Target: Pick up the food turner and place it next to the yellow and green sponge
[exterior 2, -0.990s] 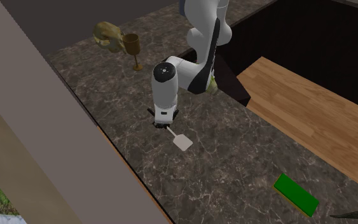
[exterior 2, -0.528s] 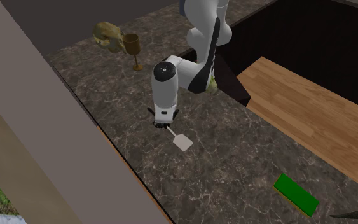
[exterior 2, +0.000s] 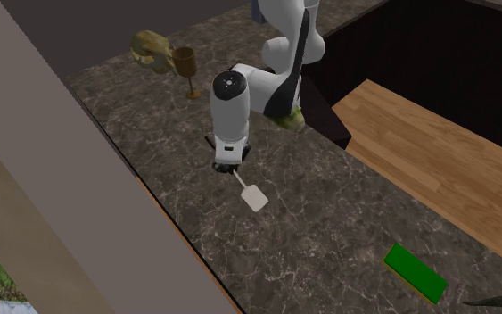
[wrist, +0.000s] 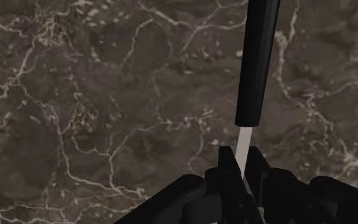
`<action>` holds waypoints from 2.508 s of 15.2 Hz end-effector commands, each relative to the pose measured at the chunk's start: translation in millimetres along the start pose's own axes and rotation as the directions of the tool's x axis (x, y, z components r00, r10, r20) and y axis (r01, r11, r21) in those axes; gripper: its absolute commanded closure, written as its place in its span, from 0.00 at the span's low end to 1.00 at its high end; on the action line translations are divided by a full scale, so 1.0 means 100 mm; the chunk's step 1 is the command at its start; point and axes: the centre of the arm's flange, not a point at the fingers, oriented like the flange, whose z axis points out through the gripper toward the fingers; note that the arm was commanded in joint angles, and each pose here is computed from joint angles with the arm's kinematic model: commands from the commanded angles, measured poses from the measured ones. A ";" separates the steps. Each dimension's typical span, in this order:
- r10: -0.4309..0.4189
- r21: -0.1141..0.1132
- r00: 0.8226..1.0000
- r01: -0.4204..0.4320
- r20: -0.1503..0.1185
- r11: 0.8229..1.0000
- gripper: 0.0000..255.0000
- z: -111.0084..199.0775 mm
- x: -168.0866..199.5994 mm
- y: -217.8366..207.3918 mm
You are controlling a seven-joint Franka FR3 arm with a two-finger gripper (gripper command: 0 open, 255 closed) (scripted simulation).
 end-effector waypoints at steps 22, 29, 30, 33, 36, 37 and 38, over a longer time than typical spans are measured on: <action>0.000 0.000 1.000 0.000 0.000 1.000 1.00 -0.64 1.66 -0.20; 0.000 0.000 1.000 0.000 0.000 1.000 1.00 -0.71 2.58 -0.31; 0.000 0.000 1.000 0.000 0.000 1.000 1.00 -0.71 2.71 -0.33; 0.000 0.000 1.000 0.000 0.000 1.000 1.00 -0.74 3.10 -0.37; 0.000 0.000 1.000 0.000 0.000 1.000 1.00 -0.76 3.46 -0.42; 0.000 0.000 1.000 0.000 0.000 1.000 1.00 -0.71 3.46 -0.42; 0.000 0.000 1.000 0.000 0.000 1.000 1.00 -0.66 3.46 -0.42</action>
